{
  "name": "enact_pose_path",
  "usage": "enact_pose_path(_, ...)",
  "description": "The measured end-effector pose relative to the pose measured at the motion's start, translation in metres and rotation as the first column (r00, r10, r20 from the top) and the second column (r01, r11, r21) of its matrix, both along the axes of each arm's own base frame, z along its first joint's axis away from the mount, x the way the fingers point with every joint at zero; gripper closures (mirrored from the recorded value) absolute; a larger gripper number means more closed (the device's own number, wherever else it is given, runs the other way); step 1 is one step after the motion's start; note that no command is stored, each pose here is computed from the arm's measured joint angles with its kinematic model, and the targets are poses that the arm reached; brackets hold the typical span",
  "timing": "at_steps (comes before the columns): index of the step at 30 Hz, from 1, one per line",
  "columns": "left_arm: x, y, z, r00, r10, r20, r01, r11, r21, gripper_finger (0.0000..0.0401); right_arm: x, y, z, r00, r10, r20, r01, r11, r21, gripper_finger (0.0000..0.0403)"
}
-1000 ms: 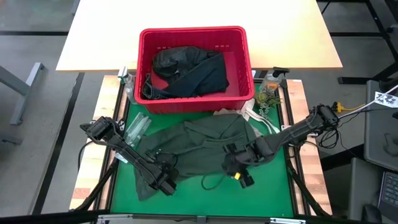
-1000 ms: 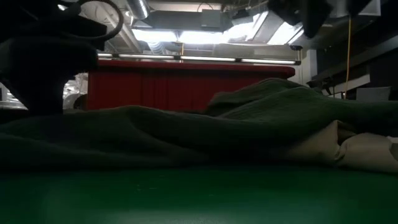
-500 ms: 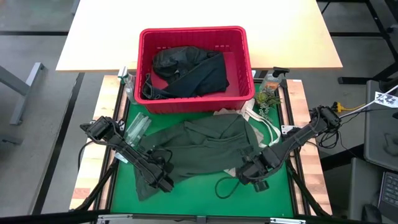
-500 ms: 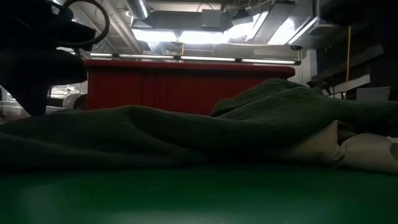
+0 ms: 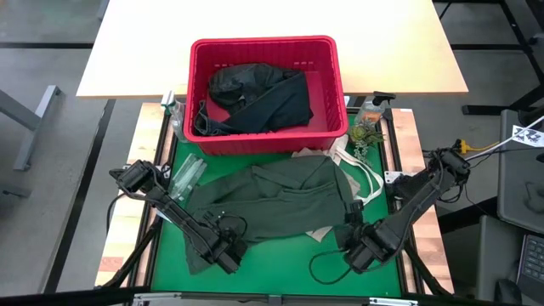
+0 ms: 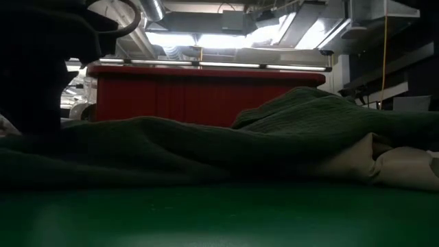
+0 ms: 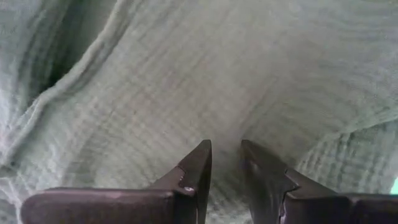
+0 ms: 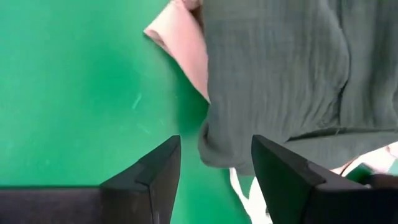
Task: Fold laundry
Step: Fold the green polo shirt
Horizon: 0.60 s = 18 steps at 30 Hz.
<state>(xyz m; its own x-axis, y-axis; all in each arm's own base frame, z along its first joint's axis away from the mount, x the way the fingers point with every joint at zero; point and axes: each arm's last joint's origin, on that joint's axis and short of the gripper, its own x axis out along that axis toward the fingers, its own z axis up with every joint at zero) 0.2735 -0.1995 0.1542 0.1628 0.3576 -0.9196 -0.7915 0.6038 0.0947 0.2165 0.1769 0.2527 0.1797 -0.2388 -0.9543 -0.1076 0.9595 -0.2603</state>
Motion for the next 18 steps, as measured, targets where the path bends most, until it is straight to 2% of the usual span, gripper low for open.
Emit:
enact_pose_path(11,-0.001,-0.002,0.000,1.000,-0.009,0.011,0.008,1.000,0.009,0.0321,-0.013,-0.012,-0.054,0.991,-0.136,-0.011,0.135,0.990,-0.039,0.0207)
enact_pose_path(18,0.001,-0.004,0.000,0.999,-0.040,0.027,0.040,0.999,-0.004,0.0321,-0.016,-0.017,-0.076,0.989,-0.142,0.046,0.145,0.988,-0.054,0.0208)
